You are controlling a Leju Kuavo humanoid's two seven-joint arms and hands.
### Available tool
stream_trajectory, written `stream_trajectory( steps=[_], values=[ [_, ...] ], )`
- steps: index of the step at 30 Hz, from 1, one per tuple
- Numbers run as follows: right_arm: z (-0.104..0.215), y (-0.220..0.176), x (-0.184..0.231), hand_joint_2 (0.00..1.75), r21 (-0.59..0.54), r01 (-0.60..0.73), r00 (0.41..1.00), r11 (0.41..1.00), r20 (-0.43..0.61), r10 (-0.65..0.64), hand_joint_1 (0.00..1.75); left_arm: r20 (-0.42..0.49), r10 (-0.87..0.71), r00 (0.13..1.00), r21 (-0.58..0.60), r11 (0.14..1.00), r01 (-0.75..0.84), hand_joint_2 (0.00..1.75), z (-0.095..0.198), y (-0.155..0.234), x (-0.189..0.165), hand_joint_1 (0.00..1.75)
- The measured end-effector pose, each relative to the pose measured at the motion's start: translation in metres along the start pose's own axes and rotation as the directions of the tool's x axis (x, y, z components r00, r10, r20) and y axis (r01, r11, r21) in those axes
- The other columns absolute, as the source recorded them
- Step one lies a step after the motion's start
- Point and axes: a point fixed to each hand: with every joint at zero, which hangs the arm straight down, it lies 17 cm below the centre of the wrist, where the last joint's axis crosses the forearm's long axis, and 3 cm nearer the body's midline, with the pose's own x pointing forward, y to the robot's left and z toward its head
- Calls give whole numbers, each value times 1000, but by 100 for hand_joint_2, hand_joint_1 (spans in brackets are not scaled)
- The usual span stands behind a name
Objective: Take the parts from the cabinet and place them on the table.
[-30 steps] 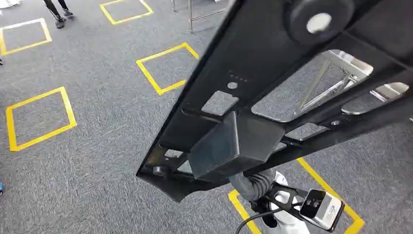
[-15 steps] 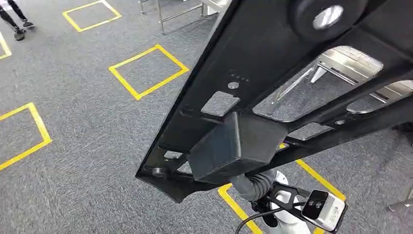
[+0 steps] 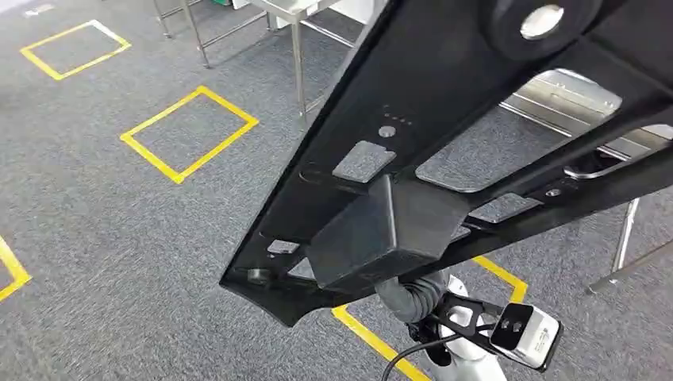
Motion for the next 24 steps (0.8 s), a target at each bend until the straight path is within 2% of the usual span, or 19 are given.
stream_trajectory(
  steps=[3,24],
  values=[
    [0,0,0,175,-1,1,1000,1000,0,-1,161,1,3,1000,-15,1000,-3,175,1,-10,3,0],
    [4,0,-3,175,-10,7,1000,1000,-14,-7,161,5,-4,1000,-24,1000,5,175,2,-12,-2,0]
  ],
)
